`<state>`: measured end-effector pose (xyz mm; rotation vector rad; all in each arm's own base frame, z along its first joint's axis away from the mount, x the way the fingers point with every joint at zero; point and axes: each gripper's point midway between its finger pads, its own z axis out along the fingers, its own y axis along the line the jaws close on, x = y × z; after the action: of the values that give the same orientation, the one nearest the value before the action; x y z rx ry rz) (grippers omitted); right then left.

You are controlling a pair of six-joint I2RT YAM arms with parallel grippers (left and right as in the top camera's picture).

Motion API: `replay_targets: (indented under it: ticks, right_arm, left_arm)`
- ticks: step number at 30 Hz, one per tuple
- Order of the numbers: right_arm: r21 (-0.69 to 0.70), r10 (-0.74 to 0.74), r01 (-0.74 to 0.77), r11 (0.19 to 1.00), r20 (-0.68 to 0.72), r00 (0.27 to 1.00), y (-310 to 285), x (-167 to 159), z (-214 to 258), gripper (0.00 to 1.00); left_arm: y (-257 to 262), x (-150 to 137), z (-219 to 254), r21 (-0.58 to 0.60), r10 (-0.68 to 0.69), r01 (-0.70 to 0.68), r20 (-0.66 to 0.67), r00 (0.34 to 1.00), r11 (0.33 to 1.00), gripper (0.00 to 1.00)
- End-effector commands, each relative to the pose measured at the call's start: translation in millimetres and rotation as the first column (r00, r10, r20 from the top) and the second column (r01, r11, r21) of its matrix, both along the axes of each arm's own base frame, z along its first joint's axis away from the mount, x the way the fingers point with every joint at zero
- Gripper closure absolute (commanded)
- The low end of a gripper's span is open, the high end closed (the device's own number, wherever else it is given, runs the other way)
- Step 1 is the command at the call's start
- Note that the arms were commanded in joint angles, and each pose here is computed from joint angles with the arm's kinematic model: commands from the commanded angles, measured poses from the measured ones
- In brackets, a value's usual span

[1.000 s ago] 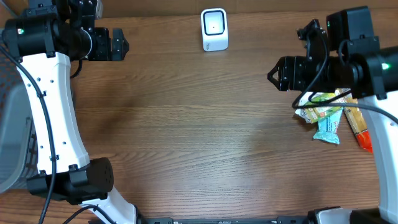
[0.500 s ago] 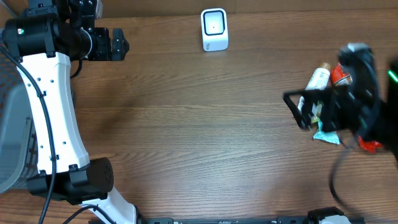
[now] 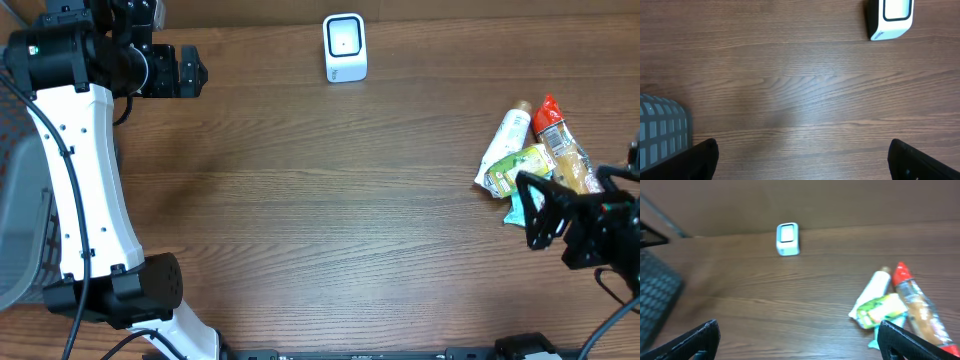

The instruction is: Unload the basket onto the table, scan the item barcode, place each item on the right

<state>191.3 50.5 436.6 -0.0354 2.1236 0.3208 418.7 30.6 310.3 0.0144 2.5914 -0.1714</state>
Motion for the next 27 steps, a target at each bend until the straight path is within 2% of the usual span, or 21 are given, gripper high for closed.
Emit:
replay_targets:
  ticks: [1, 5, 10, 13, 20, 24, 27]
  right_arm:
    - [-0.054, -0.046, 0.047, 0.997, 0.025, 0.999, -11, 4, 3, 0.00]
    - [-0.046, -0.042, 0.046, 0.998, 0.077, 0.996, -7, 28, 1, 0.00]
    - [-0.048, -0.023, 0.036, 0.998, 0.247, 0.969, 1, 68, -20, 0.00]
    - [-0.026, -0.020, 0.031, 0.999, 0.362, 0.932, 4, 78, -44, 0.00]
    - [0.006, -0.040, 0.044, 0.999, 0.556, 0.830, -1, 69, -120, 0.00]
    - [0.013, -0.047, 0.049, 0.999, 0.612, 0.790, -5, 57, -170, 0.00]
    - [0.011, -0.041, 0.043, 0.999, 0.616, 0.787, -6, 53, -193, 0.00]
  left_arm:
    - [-3, -1, 5, 0.010, -0.020, 0.020, 0.017, 1.000, 1.000, 0.01]
    - [-3, -1, 5, 0.010, -0.020, 0.020, 0.017, 1.000, 1.000, 0.00]
    - [-3, -1, 5, 0.010, -0.020, 0.020, 0.017, 1.000, 1.000, 0.01]
    - [-3, -1, 5, 0.010, -0.020, 0.020, 0.017, 1.000, 1.000, 0.00]
    - [-3, -1, 5, 0.010, -0.020, 0.020, 0.017, 1.000, 1.000, 0.00]
    - [-3, -1, 5, 0.010, -0.020, 0.020, 0.017, 1.000, 1.000, 0.01]
    - [-3, -1, 5, 0.010, -0.020, 0.020, 0.017, 1.000, 1.000, 0.00]
